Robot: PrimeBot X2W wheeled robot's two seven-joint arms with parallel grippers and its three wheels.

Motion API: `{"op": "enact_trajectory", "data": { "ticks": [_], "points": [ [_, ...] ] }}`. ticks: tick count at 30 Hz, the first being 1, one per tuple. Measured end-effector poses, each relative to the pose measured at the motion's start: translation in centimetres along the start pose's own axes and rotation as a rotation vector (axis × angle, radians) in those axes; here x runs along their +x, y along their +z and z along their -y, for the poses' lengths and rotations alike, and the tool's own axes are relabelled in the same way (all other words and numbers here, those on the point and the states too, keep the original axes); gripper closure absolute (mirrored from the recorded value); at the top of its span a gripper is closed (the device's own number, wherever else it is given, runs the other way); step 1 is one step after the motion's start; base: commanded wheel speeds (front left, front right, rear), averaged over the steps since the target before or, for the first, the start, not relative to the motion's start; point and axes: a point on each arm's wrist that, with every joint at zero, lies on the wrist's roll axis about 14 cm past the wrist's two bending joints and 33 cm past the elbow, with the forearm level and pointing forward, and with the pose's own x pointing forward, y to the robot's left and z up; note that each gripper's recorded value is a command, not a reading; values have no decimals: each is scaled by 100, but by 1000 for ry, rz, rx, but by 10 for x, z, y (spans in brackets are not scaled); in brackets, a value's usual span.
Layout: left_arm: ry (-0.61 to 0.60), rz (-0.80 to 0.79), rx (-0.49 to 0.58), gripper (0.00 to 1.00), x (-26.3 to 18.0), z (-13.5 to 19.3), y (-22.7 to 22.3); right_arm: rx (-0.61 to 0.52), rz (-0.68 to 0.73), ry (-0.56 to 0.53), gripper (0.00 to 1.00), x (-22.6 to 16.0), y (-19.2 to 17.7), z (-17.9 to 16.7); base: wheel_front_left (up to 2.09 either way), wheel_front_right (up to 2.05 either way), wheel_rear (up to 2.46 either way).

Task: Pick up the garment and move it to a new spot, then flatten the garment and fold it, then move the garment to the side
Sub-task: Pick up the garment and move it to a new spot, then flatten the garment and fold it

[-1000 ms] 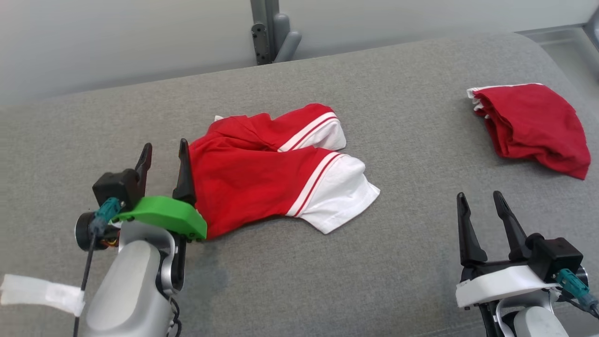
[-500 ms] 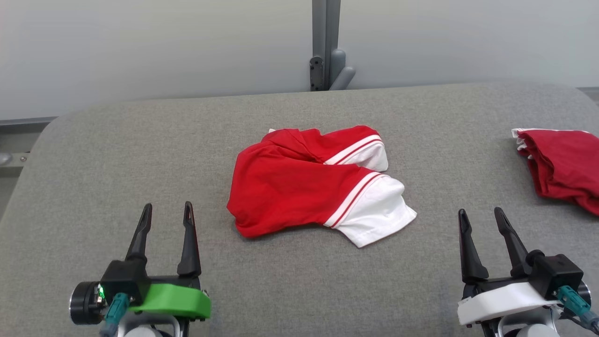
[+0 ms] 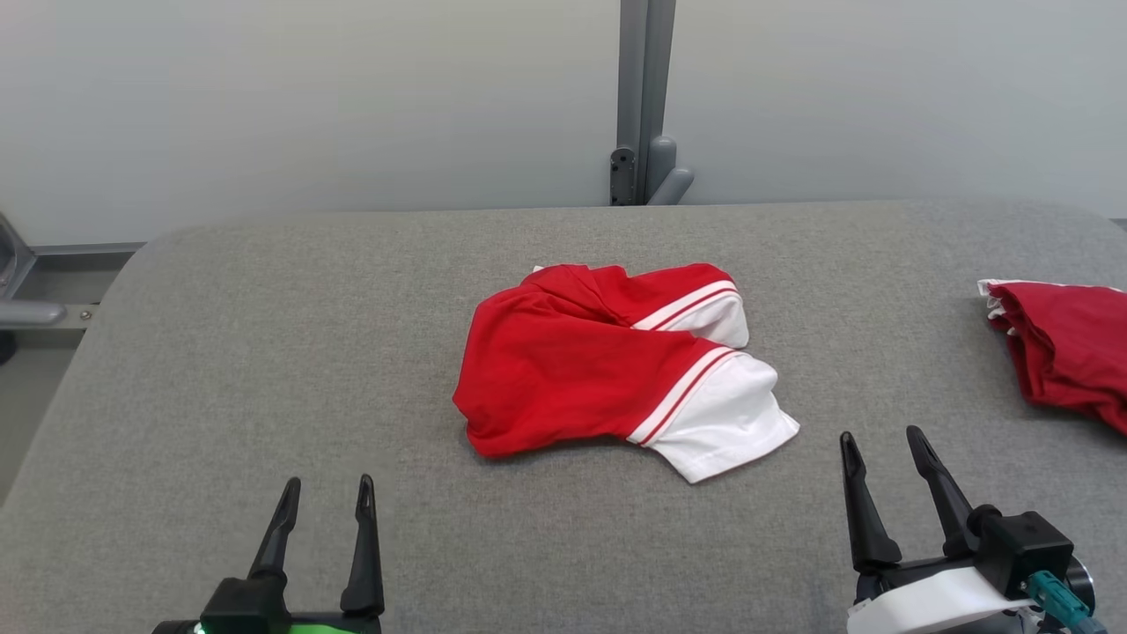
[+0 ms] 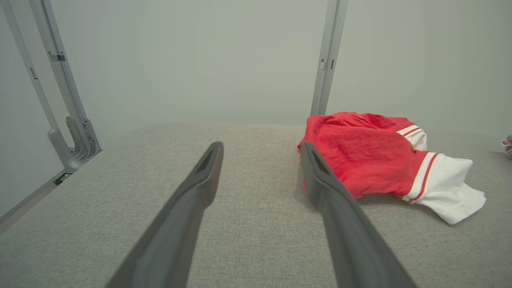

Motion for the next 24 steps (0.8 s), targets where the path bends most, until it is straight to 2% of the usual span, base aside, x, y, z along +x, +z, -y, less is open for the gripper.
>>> {"op": "enact_trajectory", "data": {
  "ticks": [24],
  "points": [
    [-19, -5, 2, 0, -1, 11, -2, 12, -4, 9, 0, -1, -1, -4, 0, 0, 0]
  ]
}}
